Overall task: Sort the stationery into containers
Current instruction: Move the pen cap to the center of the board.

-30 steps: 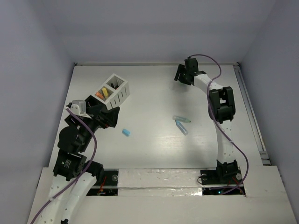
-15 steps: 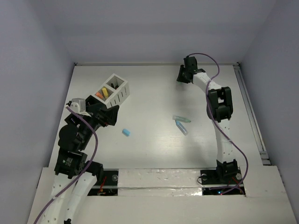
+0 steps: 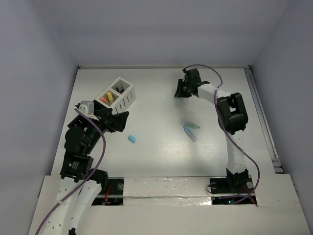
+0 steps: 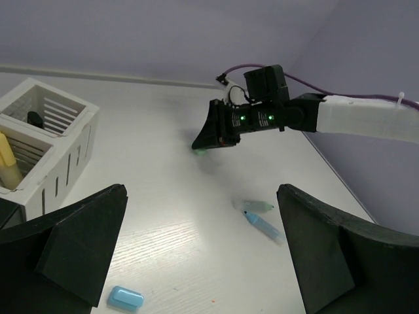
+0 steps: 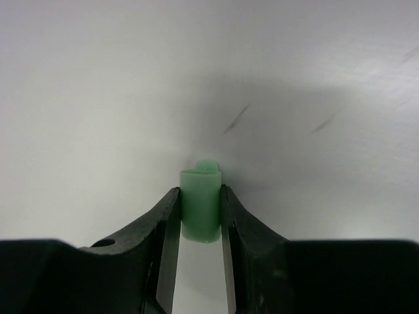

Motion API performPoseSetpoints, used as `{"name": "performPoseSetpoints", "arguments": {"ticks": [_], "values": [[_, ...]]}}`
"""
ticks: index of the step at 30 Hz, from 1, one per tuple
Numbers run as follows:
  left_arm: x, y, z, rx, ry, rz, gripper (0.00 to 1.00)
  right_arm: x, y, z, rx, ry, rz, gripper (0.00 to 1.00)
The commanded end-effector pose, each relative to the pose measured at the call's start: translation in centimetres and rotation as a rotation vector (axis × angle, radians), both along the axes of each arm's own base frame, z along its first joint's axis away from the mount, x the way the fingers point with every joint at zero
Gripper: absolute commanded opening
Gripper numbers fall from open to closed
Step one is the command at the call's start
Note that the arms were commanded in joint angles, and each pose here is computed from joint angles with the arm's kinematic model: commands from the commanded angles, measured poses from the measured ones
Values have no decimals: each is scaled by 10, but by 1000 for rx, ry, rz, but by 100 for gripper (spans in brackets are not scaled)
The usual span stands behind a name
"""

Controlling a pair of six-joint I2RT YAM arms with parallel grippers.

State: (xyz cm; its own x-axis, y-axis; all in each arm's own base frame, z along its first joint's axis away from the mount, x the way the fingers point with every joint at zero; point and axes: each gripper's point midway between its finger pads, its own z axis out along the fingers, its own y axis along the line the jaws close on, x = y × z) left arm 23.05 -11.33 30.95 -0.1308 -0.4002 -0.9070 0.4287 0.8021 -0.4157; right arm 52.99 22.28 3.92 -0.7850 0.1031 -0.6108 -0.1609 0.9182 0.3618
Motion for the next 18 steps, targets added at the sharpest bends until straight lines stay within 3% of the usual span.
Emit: {"name": "performPoseSetpoints", "arguments": {"ticks": [1,9,18], "values": [[-4,-9,14,-36,-54,-57,99,-39,44,31,74,-54,146,6],[-7,-28,1,-111,-16,-164,99,-144,81,4,55,17,285,7],[1,-31,-34,-202,47,-163,93,-198,83,10,29,17,338,12]]}}
